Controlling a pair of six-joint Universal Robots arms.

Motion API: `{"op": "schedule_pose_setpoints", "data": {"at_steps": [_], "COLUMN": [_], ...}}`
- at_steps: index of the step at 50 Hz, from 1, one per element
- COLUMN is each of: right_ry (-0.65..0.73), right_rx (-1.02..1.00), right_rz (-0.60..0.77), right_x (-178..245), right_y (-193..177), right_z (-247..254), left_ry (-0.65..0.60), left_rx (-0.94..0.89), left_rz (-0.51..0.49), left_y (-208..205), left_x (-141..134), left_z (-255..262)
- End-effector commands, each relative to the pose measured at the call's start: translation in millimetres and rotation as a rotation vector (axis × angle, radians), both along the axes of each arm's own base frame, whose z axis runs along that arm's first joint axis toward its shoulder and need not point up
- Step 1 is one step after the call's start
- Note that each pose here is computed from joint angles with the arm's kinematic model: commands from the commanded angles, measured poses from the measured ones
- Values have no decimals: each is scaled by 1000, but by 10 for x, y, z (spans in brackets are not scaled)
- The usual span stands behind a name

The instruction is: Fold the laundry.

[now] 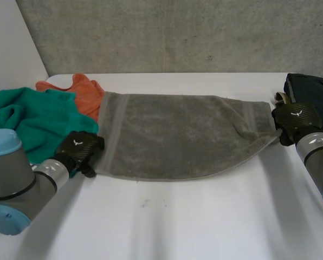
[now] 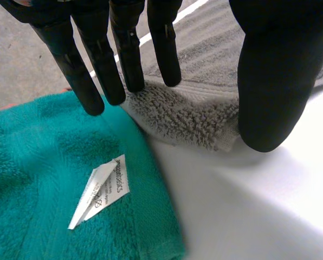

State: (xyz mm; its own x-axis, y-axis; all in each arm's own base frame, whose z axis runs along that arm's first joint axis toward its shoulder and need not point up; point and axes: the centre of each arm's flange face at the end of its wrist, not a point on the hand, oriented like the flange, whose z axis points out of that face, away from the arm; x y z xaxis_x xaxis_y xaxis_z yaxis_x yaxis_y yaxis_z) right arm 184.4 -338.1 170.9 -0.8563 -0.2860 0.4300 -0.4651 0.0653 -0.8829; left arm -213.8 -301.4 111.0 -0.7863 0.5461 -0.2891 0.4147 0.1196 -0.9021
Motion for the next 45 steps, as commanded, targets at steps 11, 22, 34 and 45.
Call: {"op": "schedule_pose_setpoints", "data": {"at_steps": [11, 22, 34, 45], "right_ry": [2, 145, 440, 503], "right_rx": [3, -32, 12, 289], "right_rz": [-4, 24, 88, 140], "right_x": [-7, -56, -191, -158], "right_y": [18, 355, 1081, 644], "right_z": [-1, 682, 1382, 703], "left_ry": [-33, -10, -225, -346], "left_rx": [-153, -398, -290, -102], "left_rz": [25, 119, 64, -17], "left_y": [-276, 143, 1053, 516], "left_x": [-8, 58, 244, 46], "left_z": [194, 1238, 1685, 1174]}}
